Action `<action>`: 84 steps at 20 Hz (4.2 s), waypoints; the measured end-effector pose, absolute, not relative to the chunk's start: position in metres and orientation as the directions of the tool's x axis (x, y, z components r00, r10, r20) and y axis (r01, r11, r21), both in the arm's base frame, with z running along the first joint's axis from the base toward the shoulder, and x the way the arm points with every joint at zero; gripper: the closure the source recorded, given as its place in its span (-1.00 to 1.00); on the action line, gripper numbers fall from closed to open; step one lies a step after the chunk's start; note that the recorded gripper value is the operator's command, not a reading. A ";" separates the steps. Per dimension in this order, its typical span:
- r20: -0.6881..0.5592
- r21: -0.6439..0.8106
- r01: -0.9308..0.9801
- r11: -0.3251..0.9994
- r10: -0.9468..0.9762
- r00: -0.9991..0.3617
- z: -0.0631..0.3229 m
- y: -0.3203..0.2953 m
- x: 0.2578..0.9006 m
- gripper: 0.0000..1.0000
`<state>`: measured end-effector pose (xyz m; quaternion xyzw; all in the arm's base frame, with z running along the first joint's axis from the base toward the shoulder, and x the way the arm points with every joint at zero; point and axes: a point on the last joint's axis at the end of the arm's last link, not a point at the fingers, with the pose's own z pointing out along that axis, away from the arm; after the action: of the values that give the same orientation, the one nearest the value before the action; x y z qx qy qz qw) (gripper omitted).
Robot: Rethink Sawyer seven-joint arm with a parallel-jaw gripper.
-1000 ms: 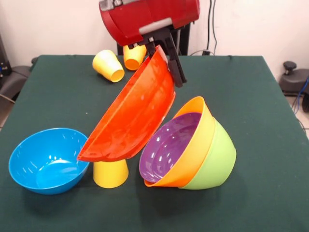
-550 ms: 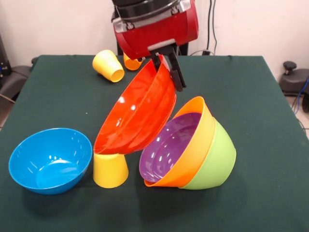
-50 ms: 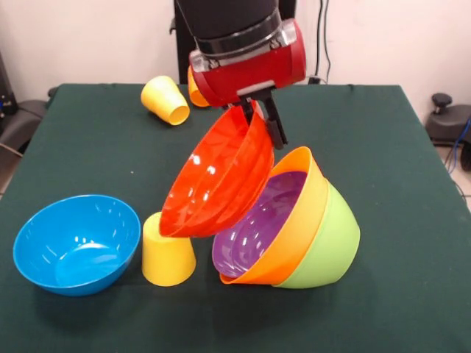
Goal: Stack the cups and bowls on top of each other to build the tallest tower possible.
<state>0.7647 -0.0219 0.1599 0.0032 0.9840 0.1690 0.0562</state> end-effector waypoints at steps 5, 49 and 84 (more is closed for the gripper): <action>-0.161 0.326 -0.029 0.945 0.025 -0.987 0.145 -0.003 0.767 1.00; -0.147 0.132 -0.072 0.989 -0.053 -0.988 0.053 0.056 0.720 -1.00; -0.124 0.184 0.100 0.978 0.124 -0.984 0.048 0.270 0.697 -1.00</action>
<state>0.6975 0.2702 0.0480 0.0566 0.9921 0.0886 0.0677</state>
